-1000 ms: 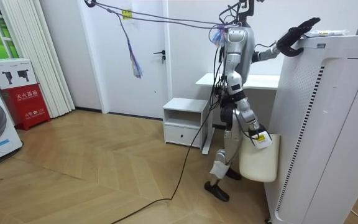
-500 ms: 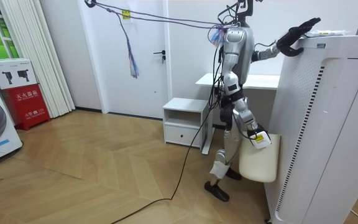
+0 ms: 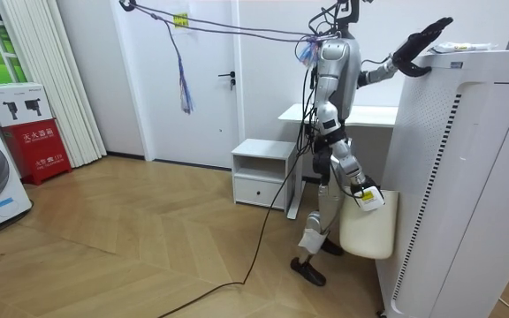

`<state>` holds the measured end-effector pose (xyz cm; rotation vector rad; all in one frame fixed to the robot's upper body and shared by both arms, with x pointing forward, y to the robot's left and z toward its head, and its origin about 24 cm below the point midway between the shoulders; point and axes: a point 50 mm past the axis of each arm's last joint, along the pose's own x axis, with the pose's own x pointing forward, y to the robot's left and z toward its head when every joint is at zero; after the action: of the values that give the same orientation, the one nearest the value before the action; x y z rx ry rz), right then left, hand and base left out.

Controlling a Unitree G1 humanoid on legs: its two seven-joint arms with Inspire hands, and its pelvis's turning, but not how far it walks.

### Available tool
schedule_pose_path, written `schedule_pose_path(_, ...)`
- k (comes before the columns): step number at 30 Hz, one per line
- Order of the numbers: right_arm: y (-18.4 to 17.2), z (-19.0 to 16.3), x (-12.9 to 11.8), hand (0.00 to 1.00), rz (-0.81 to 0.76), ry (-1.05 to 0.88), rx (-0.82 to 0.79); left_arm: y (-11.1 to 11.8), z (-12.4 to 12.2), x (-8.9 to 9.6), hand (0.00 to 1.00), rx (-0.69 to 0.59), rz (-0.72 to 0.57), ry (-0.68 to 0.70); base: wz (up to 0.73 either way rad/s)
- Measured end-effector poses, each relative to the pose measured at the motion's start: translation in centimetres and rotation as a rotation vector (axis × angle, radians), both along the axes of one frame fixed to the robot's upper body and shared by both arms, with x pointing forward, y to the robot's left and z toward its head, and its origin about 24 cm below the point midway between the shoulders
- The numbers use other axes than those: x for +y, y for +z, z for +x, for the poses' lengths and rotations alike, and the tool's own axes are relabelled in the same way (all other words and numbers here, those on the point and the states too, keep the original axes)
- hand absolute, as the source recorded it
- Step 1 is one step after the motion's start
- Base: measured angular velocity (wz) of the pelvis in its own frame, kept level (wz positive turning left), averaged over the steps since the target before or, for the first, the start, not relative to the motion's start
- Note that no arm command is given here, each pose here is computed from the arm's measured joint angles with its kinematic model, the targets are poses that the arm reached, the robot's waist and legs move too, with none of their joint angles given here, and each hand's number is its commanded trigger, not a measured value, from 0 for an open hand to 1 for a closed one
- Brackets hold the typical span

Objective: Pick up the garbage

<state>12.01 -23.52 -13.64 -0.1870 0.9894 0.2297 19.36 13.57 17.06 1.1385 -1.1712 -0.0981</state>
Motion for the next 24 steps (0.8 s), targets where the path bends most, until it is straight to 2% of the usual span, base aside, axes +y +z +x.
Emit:
schedule_pose_path(15,-0.1,0.0,0.3,1.0,0.002,-0.01,0.011,0.1,0.1,0.3,0.0,0.025,0.011,0.014,0.0)
schedule_pose_path(24,-0.2,-0.2,0.2,1.0,-0.004,-0.022,0.031,-1.5,0.6,0.8,0.0,0.152,0.075,0.063,-0.02)
